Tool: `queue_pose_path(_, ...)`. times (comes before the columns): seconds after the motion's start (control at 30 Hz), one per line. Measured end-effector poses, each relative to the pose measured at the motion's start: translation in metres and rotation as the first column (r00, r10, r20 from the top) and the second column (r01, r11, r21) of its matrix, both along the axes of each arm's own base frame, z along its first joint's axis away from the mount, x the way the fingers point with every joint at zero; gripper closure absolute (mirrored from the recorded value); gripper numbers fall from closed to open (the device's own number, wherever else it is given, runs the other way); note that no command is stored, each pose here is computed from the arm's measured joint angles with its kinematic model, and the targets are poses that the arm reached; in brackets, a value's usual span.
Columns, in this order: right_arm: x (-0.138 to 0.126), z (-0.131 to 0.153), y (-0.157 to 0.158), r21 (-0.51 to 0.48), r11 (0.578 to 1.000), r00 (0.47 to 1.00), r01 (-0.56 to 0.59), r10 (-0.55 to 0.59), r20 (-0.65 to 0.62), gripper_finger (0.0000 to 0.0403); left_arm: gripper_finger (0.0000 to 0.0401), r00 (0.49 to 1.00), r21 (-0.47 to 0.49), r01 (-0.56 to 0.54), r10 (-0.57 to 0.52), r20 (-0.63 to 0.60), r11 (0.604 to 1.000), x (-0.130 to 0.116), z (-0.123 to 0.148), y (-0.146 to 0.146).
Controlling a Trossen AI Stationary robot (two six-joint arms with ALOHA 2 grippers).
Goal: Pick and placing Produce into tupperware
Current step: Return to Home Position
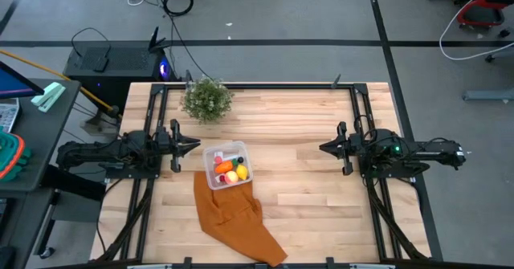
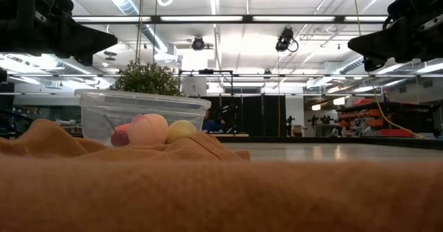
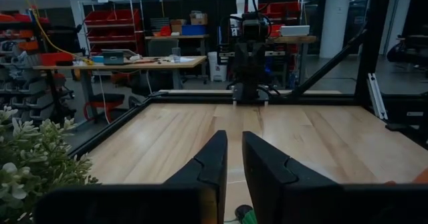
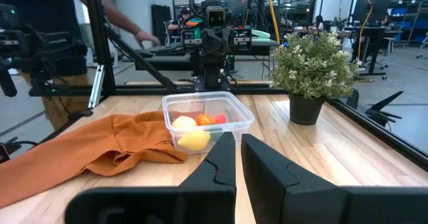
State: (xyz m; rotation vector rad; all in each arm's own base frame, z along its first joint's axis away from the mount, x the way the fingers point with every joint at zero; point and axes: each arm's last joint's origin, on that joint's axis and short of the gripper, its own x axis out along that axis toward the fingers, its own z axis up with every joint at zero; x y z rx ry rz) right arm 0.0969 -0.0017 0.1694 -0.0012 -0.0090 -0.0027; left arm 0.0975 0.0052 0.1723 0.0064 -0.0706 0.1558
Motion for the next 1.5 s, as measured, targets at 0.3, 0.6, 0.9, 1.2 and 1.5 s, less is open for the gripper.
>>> queue_pose_path(0.3, 0.0, 0.0, 0.0, 0.0, 1.0, 1.0, 0.0, 0.0, 0.0, 0.0403, 0.0351, 1.0, 0.0, 0.0, 0.0, 0.0, 1.0, 0.0, 0.0, 0.0)
queue_pose_path(0.6, 0.0, 0.0, 0.0, 0.0, 1.0, 1.0, 0.0, 0.0, 0.0, 0.0403, 0.0346, 1.0, 0.0, 0.0, 0.0, 0.0, 1.0, 0.0, 0.0, 0.0)
queue_pose_path(0.9, 0.0, 0.0, 0.0, 0.0, 1.0, 1.0, 0.0, 0.0, 0.0, 0.0403, 0.035, 1.0, 0.0, 0.0, 0.0, 0.0, 1.0, 0.0, 0.0, 0.0)
queue_pose_path(1.2, 0.0, 0.0, 0.0, 0.0, 1.0, 1.0, 0.0, 0.0, 0.0, 0.0403, 0.0347, 1.0, 0.0, 0.0, 0.0, 0.0, 1.0, 0.0, 0.0, 0.0)
queue_pose_path(1.5, 0.0, 0.0, 0.0, 0.0, 1.0, 1.0, 0.0, 0.0, 0.0, 0.0403, 0.0349, 1.0, 0.0, 0.0, 0.0, 0.0, 1.0, 0.0, 0.0, 0.0)
